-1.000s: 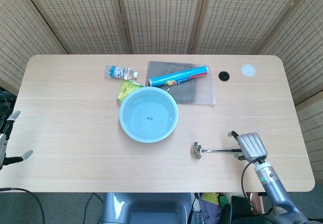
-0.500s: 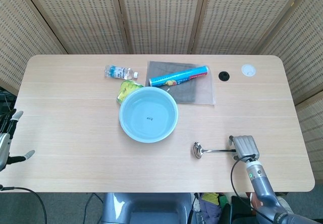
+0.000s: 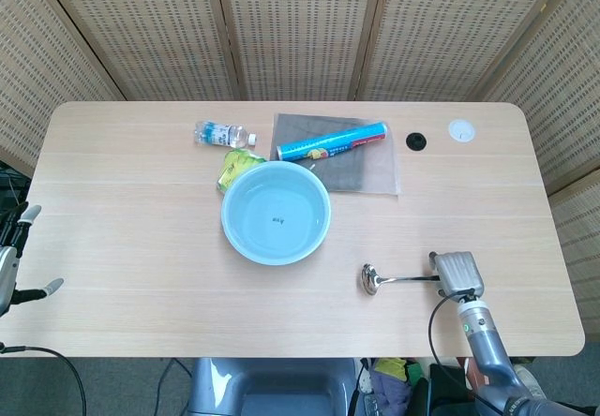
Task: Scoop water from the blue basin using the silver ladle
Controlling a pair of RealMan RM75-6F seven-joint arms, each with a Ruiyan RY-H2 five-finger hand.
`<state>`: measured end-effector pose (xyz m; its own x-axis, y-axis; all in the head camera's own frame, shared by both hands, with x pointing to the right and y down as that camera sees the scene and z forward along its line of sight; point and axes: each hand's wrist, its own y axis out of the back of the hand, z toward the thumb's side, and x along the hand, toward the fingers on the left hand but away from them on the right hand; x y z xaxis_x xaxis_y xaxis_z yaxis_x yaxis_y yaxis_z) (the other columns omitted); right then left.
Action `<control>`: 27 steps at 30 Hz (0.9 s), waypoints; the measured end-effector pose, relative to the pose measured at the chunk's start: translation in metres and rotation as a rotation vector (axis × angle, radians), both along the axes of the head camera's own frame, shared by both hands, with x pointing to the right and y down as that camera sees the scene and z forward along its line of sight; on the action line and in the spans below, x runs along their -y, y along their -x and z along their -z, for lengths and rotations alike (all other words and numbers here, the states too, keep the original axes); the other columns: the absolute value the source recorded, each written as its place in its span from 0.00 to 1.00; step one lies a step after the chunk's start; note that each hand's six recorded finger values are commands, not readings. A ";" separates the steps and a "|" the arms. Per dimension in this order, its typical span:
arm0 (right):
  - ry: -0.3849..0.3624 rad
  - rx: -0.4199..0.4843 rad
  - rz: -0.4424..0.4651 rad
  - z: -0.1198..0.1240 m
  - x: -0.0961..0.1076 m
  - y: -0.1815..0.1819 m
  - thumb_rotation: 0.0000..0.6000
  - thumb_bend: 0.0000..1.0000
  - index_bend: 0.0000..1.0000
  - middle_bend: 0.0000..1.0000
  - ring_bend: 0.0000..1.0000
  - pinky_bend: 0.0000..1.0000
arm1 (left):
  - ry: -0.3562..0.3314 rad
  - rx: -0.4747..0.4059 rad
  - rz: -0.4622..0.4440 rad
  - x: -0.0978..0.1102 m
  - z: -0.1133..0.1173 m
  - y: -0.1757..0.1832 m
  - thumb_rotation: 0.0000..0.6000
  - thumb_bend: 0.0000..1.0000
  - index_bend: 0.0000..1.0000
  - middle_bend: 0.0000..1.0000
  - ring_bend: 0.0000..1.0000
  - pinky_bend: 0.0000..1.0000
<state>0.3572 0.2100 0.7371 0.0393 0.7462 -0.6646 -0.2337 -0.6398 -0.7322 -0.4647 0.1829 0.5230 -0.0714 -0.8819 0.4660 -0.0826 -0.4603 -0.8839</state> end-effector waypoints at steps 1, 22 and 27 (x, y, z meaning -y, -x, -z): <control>0.000 -0.002 0.002 0.000 -0.002 -0.001 1.00 0.31 0.47 0.97 1.00 1.00 | 0.000 0.000 -0.001 0.000 0.000 0.000 1.00 0.00 0.00 0.00 0.00 0.00; 0.074 0.005 -0.015 -0.009 -0.003 -0.001 1.00 0.31 0.47 0.97 1.00 1.00 | 0.007 0.003 -0.002 -0.001 -0.002 0.000 1.00 0.00 0.00 0.00 0.00 0.00; 0.078 0.008 -0.022 -0.009 -0.002 -0.002 1.00 0.31 0.47 0.97 1.00 1.00 | 0.007 0.004 0.004 0.001 -0.003 0.001 1.00 0.00 0.00 0.00 0.00 0.00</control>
<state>0.3594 0.2117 0.7462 0.0292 0.6926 -0.7208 -0.2134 -0.7001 -0.6814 -0.4655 0.1822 0.5257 -0.0766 -0.8782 0.4721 -0.0809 -0.4664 -0.8809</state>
